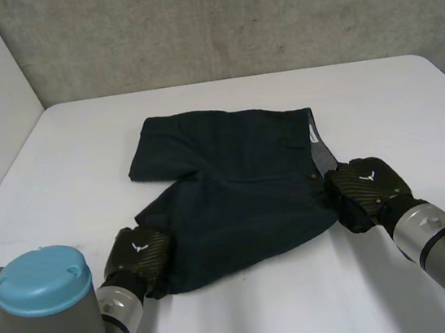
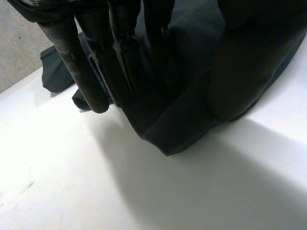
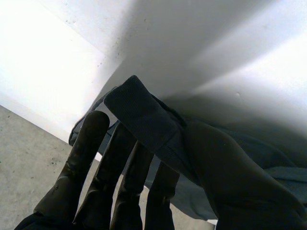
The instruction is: Fold the shorts.
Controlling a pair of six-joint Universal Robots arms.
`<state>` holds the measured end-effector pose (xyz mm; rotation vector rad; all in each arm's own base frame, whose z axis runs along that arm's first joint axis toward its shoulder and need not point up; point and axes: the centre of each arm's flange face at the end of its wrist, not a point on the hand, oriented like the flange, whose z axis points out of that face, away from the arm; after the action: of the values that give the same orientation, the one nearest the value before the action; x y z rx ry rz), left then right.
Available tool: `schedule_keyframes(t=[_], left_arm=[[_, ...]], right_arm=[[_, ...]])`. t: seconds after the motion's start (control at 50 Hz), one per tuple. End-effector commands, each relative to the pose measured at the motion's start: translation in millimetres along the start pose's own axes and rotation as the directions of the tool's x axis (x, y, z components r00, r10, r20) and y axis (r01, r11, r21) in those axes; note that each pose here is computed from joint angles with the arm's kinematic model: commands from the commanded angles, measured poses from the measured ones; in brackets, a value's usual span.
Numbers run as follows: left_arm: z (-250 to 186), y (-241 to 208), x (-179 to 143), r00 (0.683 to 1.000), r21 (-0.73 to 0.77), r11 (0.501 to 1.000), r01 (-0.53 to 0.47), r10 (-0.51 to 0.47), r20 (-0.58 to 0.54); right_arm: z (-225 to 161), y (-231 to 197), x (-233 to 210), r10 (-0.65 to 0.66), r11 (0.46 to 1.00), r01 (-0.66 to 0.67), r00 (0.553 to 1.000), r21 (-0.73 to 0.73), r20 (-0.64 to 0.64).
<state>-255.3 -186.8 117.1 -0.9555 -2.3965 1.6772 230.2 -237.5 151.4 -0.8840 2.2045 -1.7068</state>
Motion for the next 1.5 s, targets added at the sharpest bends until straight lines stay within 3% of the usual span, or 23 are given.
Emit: schedule_keyframes(t=[0.02,0.16,0.26,0.36,0.48,0.54,0.7,0.78,0.92,1.08,1.18,1.22,1.38,1.5], left_arm=[[10,4,1,0.999,-0.004,0.999,-0.041,0.041,0.011],[9,-3,-4,0.994,0.022,0.996,-0.084,0.082,0.065],[-10,-32,-18,0.986,0.11,0.99,-0.09,0.073,0.149],[-47,-64,-31,0.978,0.208,0.971,-0.12,0.08,0.192],[-94,-76,-35,0.958,0.158,0.955,-0.249,0.218,0.188],[-122,-77,-31,0.94,0.111,0.938,-0.328,0.313,0.138],[-145,-73,-24,0.903,0.08,0.9,-0.429,0.424,0.075],[-122,-68,-18,0.887,0.058,0.886,-0.461,0.457,0.06],[-43,-85,-11,0.875,0.115,0.87,-0.479,0.463,0.14],[68,-112,-19,0.837,0.226,0.822,-0.523,0.445,0.319],[130,-129,-17,0.792,0.3,0.753,-0.586,0.455,0.407],[143,-128,-15,0.788,0.312,0.741,-0.594,0.458,0.411],[185,-121,-9,0.804,0.37,0.73,-0.575,0.422,0.418],[193,-120,-2,0.866,0.474,0.736,-0.483,0.321,0.383]], right_arm=[[-1,2,-1,0.001,1.0,-0.001,1.0,-0.005,0.0],[-1,2,-1,-0.01,1.0,0.01,1.0,-0.006,0.001],[-2,-7,-1,-0.034,0.999,0.034,0.999,0.02,0.002],[-17,-36,4,-0.179,0.981,0.181,0.983,0.071,-0.028],[-60,-73,3,-0.437,0.899,0.437,0.899,0.026,-0.025],[-84,-92,3,-0.486,0.874,0.486,0.874,0.005,-0.025],[-114,-107,-2,-0.474,0.878,0.476,0.879,-0.05,0.053],[-106,-96,-3,-0.458,0.88,0.466,0.884,-0.092,0.096],[-59,-68,4,-0.415,0.875,0.441,0.896,-0.198,0.161],[2,-53,31,-0.454,0.858,0.442,0.891,-0.262,0.018],[39,-58,34,-0.486,0.86,0.464,0.872,-0.212,-0.065],[53,-58,35,-0.488,0.863,0.467,0.869,-0.192,-0.085],[115,-54,48,-0.463,0.886,0.459,0.86,-0.073,-0.216],[143,-41,52,-0.454,0.885,0.465,0.846,-0.031,-0.28]])
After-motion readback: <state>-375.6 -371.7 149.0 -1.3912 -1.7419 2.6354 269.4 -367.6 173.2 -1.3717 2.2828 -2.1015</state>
